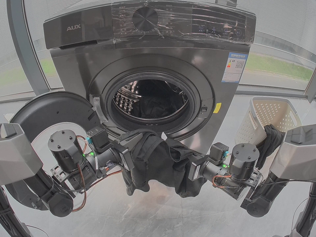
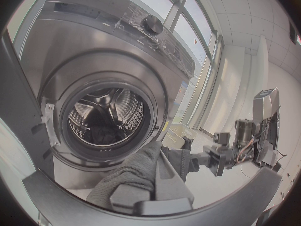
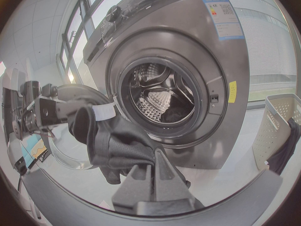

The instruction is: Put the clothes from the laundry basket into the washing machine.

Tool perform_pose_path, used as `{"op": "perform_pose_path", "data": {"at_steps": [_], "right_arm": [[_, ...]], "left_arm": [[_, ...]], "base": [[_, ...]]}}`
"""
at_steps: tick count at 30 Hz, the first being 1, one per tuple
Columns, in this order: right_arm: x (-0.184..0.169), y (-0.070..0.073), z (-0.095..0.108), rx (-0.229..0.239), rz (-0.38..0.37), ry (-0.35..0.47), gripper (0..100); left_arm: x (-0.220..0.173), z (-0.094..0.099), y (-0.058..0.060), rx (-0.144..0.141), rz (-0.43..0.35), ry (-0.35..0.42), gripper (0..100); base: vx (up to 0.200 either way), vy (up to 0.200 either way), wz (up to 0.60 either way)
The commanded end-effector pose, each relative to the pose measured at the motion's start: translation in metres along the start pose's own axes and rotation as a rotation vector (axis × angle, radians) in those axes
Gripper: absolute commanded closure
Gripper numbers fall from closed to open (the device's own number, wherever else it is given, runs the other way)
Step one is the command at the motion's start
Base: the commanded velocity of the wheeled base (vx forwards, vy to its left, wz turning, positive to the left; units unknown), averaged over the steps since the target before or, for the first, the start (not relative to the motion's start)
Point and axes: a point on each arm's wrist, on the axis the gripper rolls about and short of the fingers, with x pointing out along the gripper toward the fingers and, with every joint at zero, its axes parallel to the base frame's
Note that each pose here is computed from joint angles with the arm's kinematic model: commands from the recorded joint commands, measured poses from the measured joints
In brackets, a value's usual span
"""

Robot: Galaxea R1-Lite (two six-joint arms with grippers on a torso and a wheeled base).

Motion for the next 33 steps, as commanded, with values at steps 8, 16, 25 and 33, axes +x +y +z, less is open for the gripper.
{"op": "perform_pose_path", "data": {"at_steps": [8,16,25,33], "right_arm": [[-0.01,0.006,0.025,0.007,0.025,-0.08,100],[-0.01,0.005,0.028,0.008,0.021,-0.093,100],[-0.007,0.008,0.033,0.011,0.03,-0.113,100],[-0.004,0.012,0.04,0.015,0.031,-0.142,100]], "left_arm": [[0.0,-0.038,0.004,-0.018,0.01,0.144,100],[0.011,-0.069,0.006,-0.031,0.011,0.229,0],[0.019,-0.096,0.012,-0.038,0.024,0.298,0],[0.019,-0.111,0.015,-0.038,0.033,0.339,0]], "base": [[0.0,0.0,0.0],[0.0,0.0,0.0],[0.0,0.0,0.0],[0.0,0.0,0.0]]}}
